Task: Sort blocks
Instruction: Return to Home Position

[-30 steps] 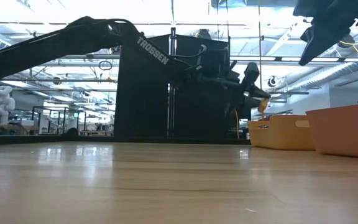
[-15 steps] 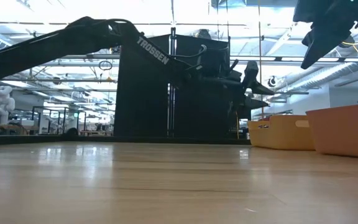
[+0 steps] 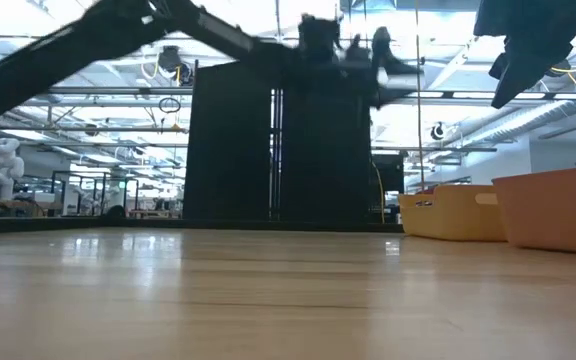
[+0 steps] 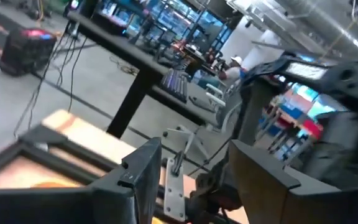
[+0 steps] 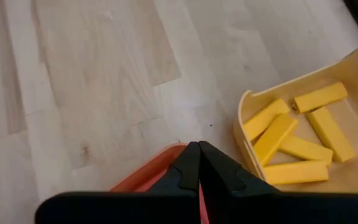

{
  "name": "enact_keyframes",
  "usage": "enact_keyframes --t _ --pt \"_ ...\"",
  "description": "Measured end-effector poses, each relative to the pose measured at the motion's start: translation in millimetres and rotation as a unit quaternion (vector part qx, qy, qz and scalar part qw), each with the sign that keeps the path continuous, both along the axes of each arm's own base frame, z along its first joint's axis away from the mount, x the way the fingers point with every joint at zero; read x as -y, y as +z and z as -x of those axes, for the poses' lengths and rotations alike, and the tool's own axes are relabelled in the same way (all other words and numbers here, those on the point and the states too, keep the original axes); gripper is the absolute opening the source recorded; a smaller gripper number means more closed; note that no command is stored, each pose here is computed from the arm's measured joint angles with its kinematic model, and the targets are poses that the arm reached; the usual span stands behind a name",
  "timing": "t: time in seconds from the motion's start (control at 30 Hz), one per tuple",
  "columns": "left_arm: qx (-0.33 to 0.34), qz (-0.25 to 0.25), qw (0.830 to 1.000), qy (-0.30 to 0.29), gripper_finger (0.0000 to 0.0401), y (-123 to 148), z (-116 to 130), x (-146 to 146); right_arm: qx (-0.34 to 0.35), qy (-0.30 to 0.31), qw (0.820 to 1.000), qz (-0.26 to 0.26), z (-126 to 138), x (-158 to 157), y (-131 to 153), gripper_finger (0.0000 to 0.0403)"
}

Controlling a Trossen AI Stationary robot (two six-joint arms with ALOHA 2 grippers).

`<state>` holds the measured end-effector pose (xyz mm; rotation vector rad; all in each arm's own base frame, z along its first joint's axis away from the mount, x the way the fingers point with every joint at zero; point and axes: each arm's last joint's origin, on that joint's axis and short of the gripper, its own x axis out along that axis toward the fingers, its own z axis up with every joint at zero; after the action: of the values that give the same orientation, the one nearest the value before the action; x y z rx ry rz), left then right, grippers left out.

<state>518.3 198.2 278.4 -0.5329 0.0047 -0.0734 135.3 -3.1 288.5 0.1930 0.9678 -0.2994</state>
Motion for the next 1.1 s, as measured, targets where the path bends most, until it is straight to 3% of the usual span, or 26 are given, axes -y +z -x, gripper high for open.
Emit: enact_keyframes --t 0.23,0.57,0.83,1.1 --pt "-0.054 -0.112 0.992 0.021 0.0184 75 34 38 0.015 -0.002 1.0 -0.015 7 -1 3 0.0" --pt "-0.169 -0.268 0.945 0.085 0.0184 158 110 126 0.064 -0.012 0.998 -0.022 22 0 12 0.0" --pt "-0.2 -0.294 0.926 0.128 0.0184 166 169 178 0.163 -0.001 0.987 -0.017 19 0 8 0.0" --pt "-0.187 -0.271 0.93 0.165 0.0184 122 235 210 0.231 0.024 0.971 -0.051 -1 -3 -31 0.0"
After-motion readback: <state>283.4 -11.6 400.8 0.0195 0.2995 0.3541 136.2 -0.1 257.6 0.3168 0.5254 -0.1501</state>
